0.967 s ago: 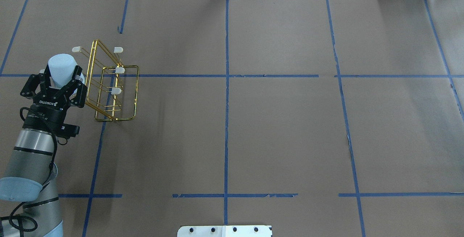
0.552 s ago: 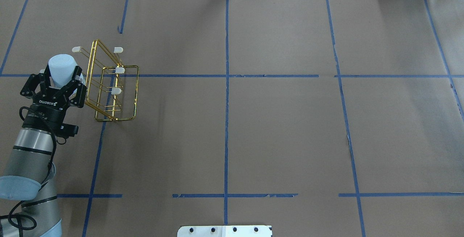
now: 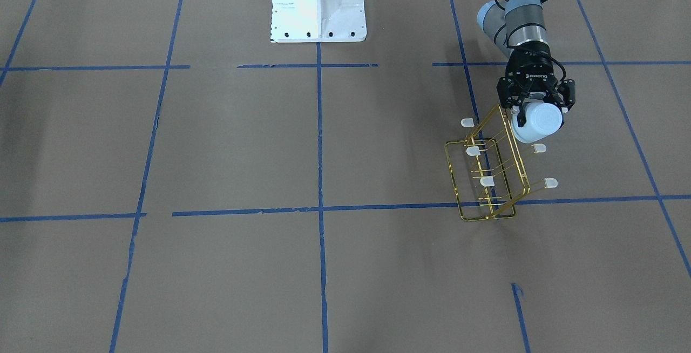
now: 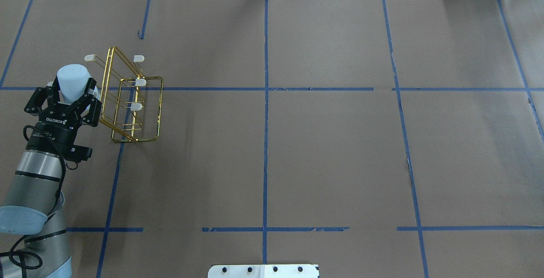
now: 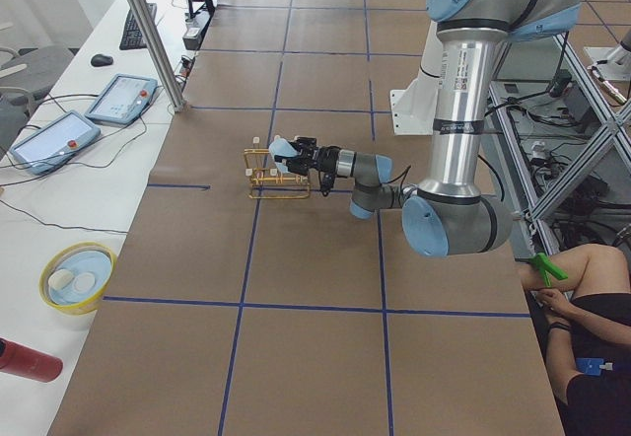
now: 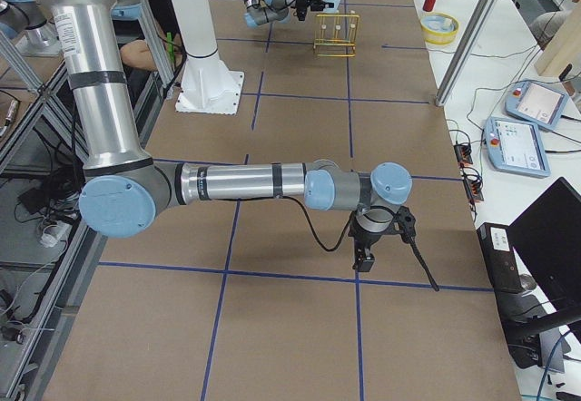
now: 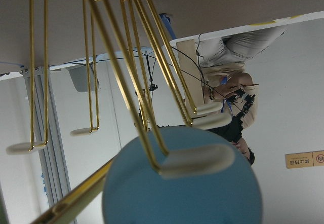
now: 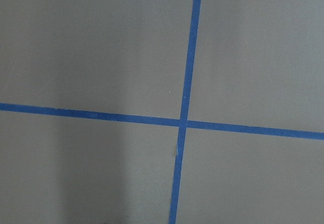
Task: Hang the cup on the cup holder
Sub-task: 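Slide the cup onto the peg and open the left gripper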
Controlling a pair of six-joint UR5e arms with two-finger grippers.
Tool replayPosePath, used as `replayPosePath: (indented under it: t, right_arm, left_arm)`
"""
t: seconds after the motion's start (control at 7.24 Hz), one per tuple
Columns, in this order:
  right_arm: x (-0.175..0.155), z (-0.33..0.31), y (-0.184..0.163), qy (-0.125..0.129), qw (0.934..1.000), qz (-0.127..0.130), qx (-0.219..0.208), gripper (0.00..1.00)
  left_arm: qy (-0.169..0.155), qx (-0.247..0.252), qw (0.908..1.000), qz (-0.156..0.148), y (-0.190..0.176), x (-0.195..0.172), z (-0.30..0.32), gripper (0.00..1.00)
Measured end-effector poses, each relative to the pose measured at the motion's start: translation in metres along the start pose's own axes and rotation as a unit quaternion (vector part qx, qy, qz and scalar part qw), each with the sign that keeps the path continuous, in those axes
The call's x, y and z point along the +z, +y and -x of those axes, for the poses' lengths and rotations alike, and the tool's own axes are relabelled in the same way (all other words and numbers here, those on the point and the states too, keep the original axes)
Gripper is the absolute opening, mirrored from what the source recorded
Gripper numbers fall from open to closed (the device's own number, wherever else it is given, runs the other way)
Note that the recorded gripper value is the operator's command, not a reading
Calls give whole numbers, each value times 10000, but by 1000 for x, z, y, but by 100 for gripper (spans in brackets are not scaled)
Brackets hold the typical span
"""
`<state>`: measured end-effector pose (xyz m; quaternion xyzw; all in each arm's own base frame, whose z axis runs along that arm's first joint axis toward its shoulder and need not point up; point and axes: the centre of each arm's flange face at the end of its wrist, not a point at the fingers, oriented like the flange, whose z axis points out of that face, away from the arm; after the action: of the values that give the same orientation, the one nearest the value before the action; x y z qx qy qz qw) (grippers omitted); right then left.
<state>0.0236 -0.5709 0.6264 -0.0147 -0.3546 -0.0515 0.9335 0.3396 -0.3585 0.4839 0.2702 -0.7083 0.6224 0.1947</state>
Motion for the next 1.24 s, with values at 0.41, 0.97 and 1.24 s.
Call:
replayPosePath:
  t: [0.41, 0.97, 1.24]
  right_arm:
    - [0, 0, 0, 0, 10000, -1, 0, 100]
    - [0, 0, 0, 0, 10000, 2, 2, 100]
    - [0, 0, 0, 0, 10000, 1, 1, 100]
  left_arm:
    - [-13, -103, 9999, -11, -1, -1, -2, 0]
    - [-73, -94, 9999, -54, -2, -3, -5, 3]
    - [-81, -127, 9998, -87, -4, -6, -11, 83]
